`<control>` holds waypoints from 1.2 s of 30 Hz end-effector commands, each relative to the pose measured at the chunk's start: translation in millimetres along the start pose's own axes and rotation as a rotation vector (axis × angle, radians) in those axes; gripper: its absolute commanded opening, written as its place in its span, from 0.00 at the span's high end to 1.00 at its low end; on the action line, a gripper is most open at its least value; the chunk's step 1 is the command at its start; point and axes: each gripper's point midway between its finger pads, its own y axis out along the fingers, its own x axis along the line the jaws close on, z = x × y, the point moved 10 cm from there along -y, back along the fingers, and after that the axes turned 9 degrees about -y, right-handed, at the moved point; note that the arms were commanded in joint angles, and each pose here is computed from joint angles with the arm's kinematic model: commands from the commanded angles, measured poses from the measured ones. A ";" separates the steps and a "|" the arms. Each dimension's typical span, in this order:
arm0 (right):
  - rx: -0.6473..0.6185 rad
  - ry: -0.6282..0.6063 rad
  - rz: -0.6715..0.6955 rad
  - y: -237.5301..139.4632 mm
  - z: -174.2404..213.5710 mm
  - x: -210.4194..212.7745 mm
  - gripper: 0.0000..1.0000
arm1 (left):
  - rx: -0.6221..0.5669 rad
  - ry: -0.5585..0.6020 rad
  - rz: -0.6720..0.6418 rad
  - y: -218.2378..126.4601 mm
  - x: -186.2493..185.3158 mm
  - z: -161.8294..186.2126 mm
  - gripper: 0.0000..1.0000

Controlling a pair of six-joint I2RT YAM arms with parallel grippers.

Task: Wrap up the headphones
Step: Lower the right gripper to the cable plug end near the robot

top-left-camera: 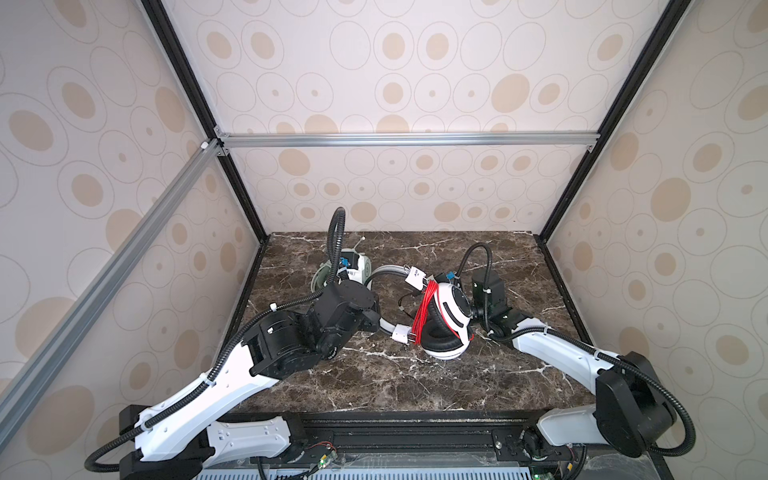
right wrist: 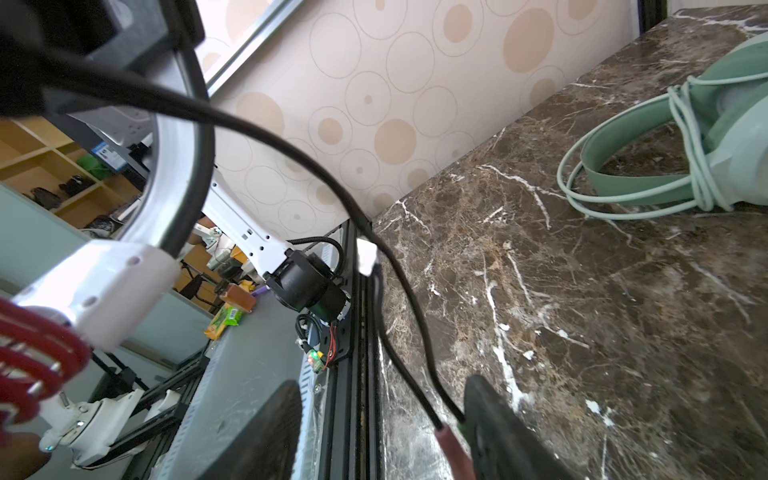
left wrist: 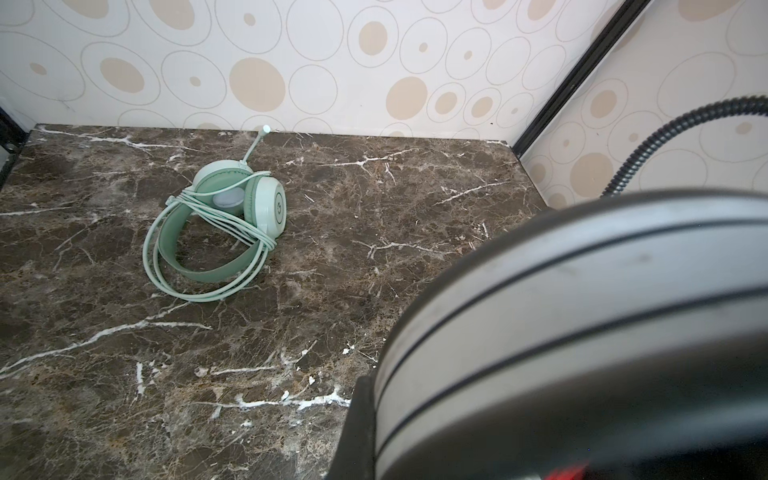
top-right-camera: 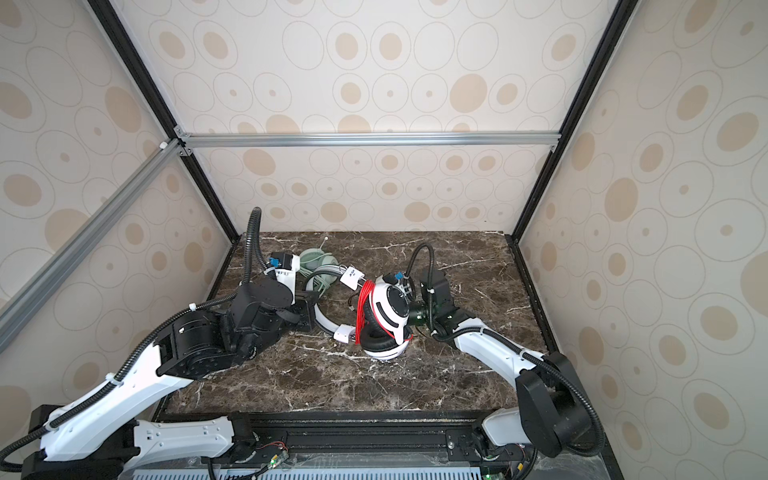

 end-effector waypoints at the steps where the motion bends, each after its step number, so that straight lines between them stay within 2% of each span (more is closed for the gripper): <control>1: -0.012 -0.019 -0.055 1.1 1.7 2.9 0.40 | -0.098 -0.100 0.061 -17.4 -6.9 -25.5 1.00; 6: -0.002 -0.011 -0.059 1.0 8.1 4.8 0.43 | -0.102 -0.108 0.060 -15.9 -8.2 -26.1 1.00; 12: 0.011 -0.001 -0.051 -0.2 17.4 7.6 0.54 | -0.116 -0.129 0.056 -17.1 -6.9 -28.4 1.00; 17: 0.019 0.010 -0.029 -1.2 24.6 8.1 0.67 | -0.122 -0.140 0.053 -17.5 -6.0 -29.7 1.00; 23: 0.019 0.014 -0.015 -1.8 26.3 8.2 0.88 | -0.122 -0.148 0.046 -16.7 -5.1 -29.6 1.00; 26: 0.020 0.021 -0.015 -1.9 28.1 8.6 0.94 | -0.142 -0.186 0.021 -18.5 -0.4 -30.8 1.00; 32: -0.047 0.076 0.024 -2.2 28.3 14.1 0.95 | -0.201 -0.358 0.051 -18.5 8.6 -27.2 1.00; 34: -0.049 0.106 0.064 1.0 30.9 21.3 0.98 | -0.222 -0.395 0.062 -16.2 9.1 -26.8 1.00; 36: -0.040 0.131 0.122 4.3 34.9 28.0 0.96 | -0.243 -0.425 0.062 -12.9 9.6 -26.2 1.00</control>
